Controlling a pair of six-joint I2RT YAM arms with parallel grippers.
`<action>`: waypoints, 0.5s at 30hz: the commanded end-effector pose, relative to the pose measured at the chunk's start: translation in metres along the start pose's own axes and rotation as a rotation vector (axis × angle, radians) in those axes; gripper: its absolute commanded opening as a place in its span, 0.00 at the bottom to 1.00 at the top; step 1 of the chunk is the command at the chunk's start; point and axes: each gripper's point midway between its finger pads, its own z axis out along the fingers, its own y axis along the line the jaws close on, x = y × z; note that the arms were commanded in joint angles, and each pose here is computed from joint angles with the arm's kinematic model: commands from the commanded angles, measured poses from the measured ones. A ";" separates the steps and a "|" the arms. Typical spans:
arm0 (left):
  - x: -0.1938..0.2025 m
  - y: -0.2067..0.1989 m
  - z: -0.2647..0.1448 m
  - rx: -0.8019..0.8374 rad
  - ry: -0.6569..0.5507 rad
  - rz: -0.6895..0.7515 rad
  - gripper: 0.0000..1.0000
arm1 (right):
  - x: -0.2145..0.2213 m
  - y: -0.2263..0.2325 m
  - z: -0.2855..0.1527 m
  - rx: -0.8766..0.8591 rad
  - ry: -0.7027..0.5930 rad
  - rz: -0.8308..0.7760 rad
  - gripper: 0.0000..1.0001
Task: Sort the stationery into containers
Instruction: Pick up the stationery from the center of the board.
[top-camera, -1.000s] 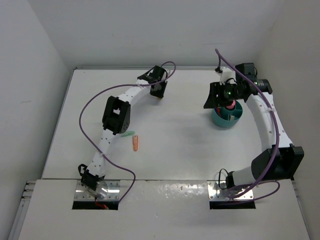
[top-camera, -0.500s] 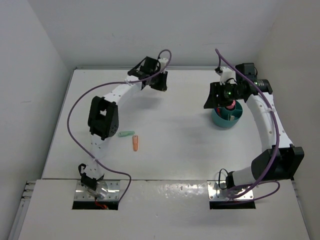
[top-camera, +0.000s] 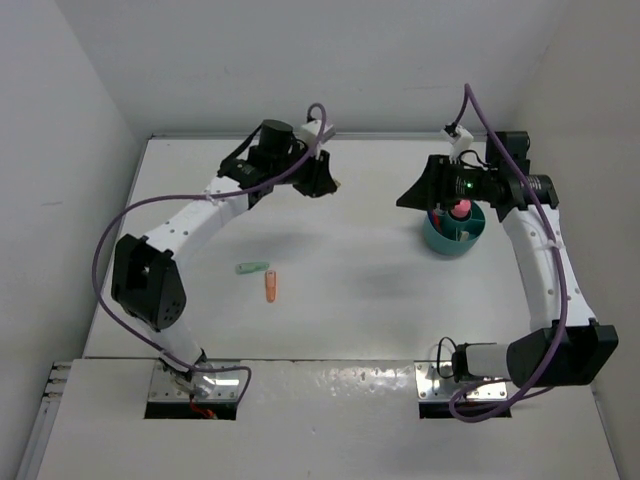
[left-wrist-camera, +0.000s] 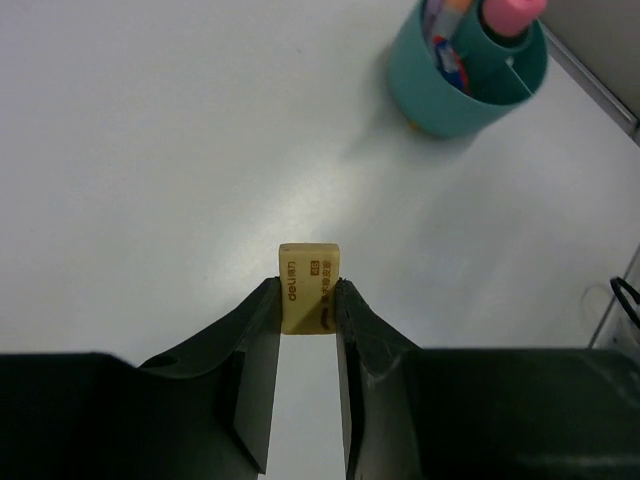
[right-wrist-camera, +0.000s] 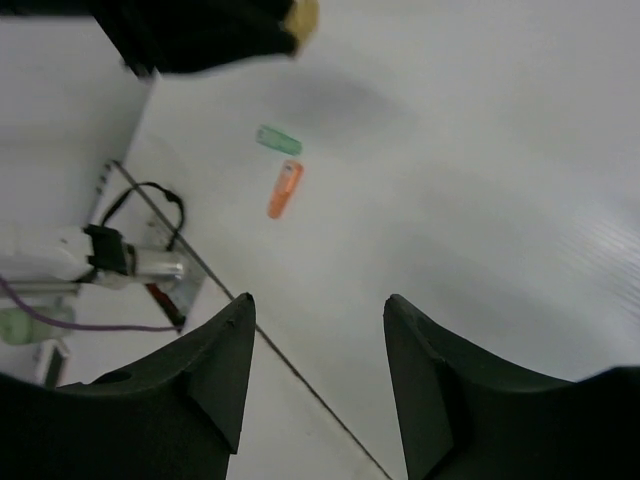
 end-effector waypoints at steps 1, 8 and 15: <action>-0.021 -0.054 -0.015 0.124 -0.089 0.137 0.00 | -0.022 0.029 0.001 -0.153 -0.083 0.057 0.54; -0.011 -0.111 -0.031 0.404 -0.098 0.097 0.00 | -0.012 0.041 0.019 -0.231 -0.036 0.146 0.54; -0.003 -0.130 -0.032 0.449 -0.085 0.116 0.00 | 0.002 0.033 0.034 -0.224 0.015 0.287 0.49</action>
